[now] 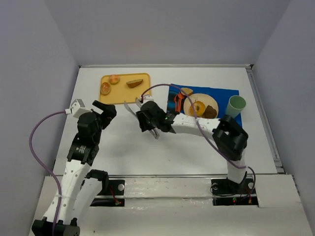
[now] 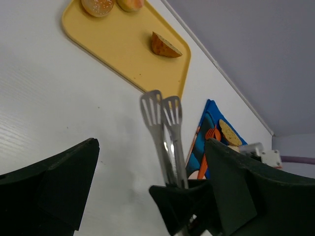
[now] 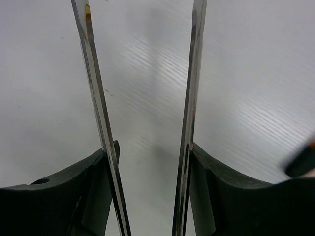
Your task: Place the bread
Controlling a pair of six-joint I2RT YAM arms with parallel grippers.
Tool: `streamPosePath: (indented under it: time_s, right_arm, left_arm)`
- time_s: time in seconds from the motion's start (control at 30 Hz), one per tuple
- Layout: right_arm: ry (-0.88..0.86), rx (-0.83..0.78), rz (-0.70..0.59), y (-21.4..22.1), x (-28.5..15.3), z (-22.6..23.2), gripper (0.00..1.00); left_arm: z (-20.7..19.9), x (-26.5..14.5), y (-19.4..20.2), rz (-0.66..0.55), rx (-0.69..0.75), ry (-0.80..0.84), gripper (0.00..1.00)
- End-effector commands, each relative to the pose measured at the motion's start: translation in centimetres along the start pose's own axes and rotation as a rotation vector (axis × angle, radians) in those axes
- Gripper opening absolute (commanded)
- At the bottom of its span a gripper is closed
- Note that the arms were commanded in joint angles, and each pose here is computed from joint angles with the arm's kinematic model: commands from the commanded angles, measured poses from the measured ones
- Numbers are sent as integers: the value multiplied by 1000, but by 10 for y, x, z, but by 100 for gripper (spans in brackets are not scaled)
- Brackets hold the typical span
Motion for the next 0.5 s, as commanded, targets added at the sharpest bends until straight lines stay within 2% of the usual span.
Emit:
streamPosePath:
  time_s: [0.0, 0.07, 0.13, 0.23, 0.4, 0.47]
  right_arm:
    - [-99, 36, -99, -41, 40, 61, 64]
    - [-104, 30, -78, -37, 54, 73, 69]
    - [-121, 12, -51, -27, 69, 88, 70]
    - [-151, 8, -60, -32, 73, 99, 77]
    - [-111, -1, -88, -39, 61, 90, 100]
    - [-90, -1, -108, -45, 52, 85, 100]
  left_arm:
    - [3, -5, -3, -33, -37, -1, 99]
    - [4, -7, -4, -38, -39, -2, 99]
    - [5, -9, -5, -42, -39, -6, 99]
    - [6, -10, -5, -48, -42, -6, 99]
    - [7, -10, -5, -48, -37, -11, 99]
    - [7, -9, -5, -48, -37, -12, 99]
Point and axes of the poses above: each gripper's point midway between its finger pads, its own x axis out along the fingers, its own z axis along the line the jaws close on, y = z × x, the point moved 5 cm from there along -x, back along the fingers, and after that the axes turned 10 degrees about -x, right-handed, at the moved point
